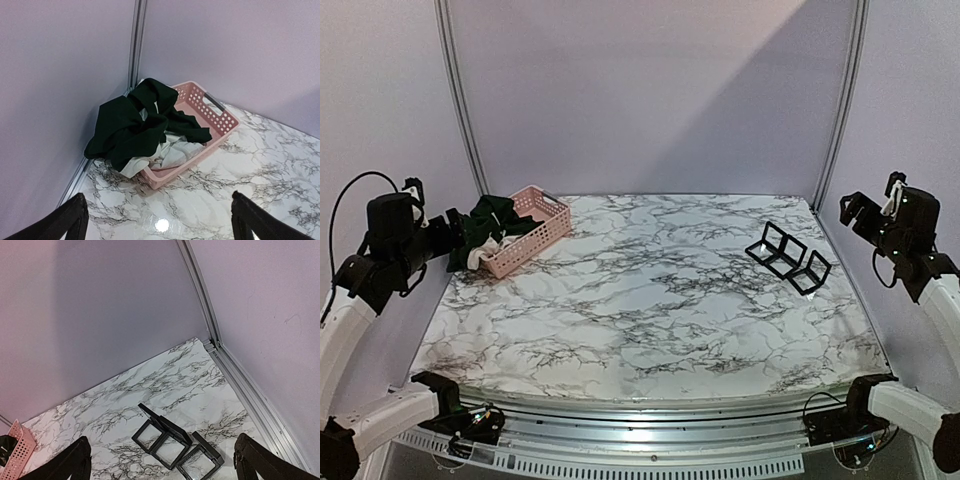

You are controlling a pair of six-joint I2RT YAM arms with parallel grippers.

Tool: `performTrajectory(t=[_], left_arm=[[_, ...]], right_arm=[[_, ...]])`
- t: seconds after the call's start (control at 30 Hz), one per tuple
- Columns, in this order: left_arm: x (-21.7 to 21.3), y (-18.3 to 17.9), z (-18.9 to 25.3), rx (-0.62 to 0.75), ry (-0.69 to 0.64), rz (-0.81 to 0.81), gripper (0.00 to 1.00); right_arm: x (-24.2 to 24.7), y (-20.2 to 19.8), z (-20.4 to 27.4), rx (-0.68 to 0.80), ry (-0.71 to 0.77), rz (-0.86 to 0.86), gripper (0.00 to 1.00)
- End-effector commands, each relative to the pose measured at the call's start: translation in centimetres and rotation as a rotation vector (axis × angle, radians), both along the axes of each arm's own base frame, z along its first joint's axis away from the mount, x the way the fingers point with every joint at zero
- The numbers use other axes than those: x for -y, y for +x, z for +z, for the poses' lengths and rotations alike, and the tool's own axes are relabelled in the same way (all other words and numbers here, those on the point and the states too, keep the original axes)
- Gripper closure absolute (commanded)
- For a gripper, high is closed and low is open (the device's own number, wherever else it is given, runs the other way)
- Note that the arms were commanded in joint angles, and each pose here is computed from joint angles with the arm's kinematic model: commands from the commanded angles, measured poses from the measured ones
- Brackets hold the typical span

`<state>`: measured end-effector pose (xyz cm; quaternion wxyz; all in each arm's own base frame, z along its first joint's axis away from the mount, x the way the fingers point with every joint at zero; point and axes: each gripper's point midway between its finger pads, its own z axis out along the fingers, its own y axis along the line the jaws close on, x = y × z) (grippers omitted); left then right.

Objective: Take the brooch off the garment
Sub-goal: Pick up the crumpled clothing from the bin.

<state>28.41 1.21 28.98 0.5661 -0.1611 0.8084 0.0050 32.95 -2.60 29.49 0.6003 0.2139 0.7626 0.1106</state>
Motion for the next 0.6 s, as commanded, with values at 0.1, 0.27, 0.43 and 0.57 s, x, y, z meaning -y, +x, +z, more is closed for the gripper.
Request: performTrajectory(t=[0.1,0.27,0.43,0.57], left_arm=[[-0.2,0.7,0.6,0.012,0.005,0.01,0.0],[0.2,1.9,2.1,0.008,0.022,-0.007,0.0],[0.6,5.2,4.4,0.006,0.034,-0.008,0.0],[1.7,10.3,4.3,-0.101,0.052,-0.035,0.0]], right_arm=[[0.2,-0.5,1.2,0.024,-0.017,-0.013,0.01],[0.2,-0.6,1.1,0.017,-0.01,-0.011,0.01],[-0.3,-0.9,1.4,0.008,0.003,0.013,0.01],[-1.4,-1.0,1.2,-0.008,0.036,0.07,0.01]])
